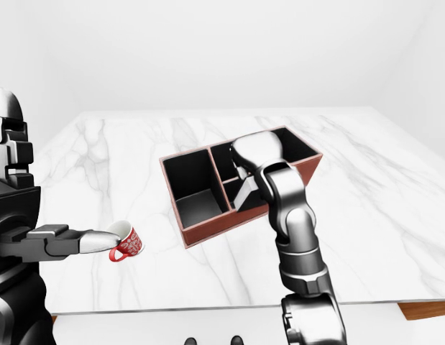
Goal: Pick up the book and place it in the back compartment of the caddy.
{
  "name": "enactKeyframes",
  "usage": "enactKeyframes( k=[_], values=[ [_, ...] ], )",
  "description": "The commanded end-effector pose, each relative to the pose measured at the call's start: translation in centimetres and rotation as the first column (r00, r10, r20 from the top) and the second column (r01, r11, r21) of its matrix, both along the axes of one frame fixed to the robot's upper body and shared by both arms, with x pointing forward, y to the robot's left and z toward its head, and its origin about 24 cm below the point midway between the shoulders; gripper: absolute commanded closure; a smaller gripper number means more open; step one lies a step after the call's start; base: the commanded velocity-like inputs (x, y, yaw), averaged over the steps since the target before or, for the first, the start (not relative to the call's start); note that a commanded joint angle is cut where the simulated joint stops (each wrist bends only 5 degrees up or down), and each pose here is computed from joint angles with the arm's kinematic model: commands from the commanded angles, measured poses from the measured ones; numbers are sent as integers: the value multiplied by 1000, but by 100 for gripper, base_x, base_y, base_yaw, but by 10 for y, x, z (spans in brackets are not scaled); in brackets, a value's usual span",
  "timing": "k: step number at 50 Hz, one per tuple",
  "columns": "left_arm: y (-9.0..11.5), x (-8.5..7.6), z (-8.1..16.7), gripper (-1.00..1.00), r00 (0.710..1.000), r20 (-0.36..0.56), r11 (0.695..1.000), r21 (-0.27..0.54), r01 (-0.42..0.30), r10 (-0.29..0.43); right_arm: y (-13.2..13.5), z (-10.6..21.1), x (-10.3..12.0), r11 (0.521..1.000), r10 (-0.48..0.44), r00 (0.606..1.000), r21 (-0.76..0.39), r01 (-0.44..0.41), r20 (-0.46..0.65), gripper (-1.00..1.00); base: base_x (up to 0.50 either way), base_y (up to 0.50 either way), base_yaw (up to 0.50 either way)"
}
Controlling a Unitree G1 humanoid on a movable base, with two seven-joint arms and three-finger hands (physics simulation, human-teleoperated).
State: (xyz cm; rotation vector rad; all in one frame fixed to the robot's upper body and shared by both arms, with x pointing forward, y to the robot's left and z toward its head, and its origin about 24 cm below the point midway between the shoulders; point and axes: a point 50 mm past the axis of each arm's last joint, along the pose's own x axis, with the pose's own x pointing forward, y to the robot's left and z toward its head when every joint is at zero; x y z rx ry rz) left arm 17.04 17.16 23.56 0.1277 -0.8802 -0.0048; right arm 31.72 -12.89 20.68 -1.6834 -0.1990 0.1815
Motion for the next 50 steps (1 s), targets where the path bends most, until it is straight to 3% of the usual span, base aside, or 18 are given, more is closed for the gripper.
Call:
enactKeyframes(
  k=[1,26,50],
  values=[
    [0,0,0,-100,1000,0,1000,-1,1,-1,2,0,4,999,-19,1000,-29,19,-2,100,0,0,0],
    [1,-2,2,-100,1000,13,1000,-1,-2,2,23,-18,7,998,2,998,-58,-6,-65,100,0,0,0],
    [2,0,1,-100,1000,7,1000,-4,-2,2,20,-19,19,994,-39,995,-109,29,-88,100,0,0,0]
  ],
)
